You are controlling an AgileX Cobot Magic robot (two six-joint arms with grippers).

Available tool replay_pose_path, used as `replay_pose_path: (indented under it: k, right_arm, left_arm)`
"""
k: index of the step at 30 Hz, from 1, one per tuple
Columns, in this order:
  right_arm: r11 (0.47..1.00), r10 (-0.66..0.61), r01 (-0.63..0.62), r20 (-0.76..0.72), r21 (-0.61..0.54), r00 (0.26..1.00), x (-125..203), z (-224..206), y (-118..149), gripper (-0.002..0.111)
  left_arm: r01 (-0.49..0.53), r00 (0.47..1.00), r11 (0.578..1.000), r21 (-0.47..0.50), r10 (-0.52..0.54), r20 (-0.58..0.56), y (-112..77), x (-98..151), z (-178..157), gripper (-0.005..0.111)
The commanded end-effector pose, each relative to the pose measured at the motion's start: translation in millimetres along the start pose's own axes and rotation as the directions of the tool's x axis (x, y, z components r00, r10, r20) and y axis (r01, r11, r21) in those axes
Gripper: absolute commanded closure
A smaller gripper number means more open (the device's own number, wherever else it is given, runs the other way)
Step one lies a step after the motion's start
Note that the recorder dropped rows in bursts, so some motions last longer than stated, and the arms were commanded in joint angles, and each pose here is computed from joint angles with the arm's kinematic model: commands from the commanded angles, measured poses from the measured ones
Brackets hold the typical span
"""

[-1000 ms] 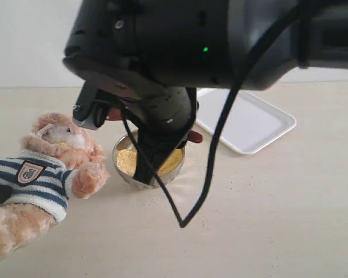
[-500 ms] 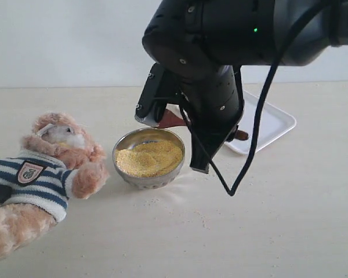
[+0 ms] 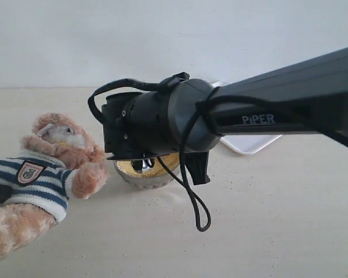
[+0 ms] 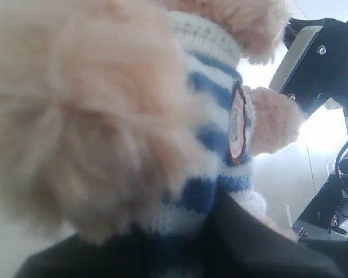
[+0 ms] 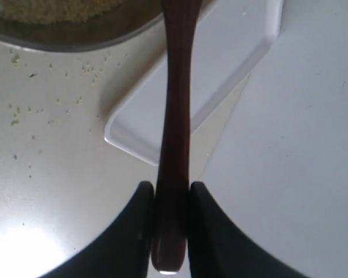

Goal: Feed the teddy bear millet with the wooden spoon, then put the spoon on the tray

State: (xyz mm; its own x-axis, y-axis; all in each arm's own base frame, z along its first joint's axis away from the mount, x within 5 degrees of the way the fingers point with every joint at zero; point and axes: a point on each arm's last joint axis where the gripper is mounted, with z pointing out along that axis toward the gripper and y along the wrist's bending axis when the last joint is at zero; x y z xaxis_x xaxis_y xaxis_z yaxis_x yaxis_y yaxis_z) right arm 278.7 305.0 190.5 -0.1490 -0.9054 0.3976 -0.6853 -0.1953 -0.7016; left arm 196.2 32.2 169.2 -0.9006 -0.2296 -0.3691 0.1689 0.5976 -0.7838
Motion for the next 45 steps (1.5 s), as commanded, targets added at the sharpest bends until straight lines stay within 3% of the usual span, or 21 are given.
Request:
replay_pose_path:
  k: [1, 8, 20, 45]
  right_arm:
    - [0.999, -0.008, 0.008, 0.003, 0.044, 1.000, -3, -5, 0, 0.097]
    - [0.995, -0.015, 0.015, -0.007, 0.102, 1.000, -4, -4, -4, 0.098]
    - [0.993, -0.048, 0.052, -0.042, 0.103, 0.998, -15, 14, 8, 0.098]
    - [0.998, -0.003, 0.002, -0.026, -0.058, 1.000, -14, 12, 21, 0.098]
  left_arm:
    - [-0.006, 1.000, 1.000, 0.021, 0.006, 0.011, -3.1, 0, -1, 0.100]
    - [-0.006, 1.000, 1.000, 0.021, 0.006, 0.011, -3.1, 0, -1, 0.100]
    - [-0.006, 1.000, 1.000, 0.021, 0.006, 0.011, -3.1, 0, -1, 0.100]
    - [-0.006, 1.000, 1.000, 0.021, 0.006, 0.011, -3.1, 0, -1, 0.100]
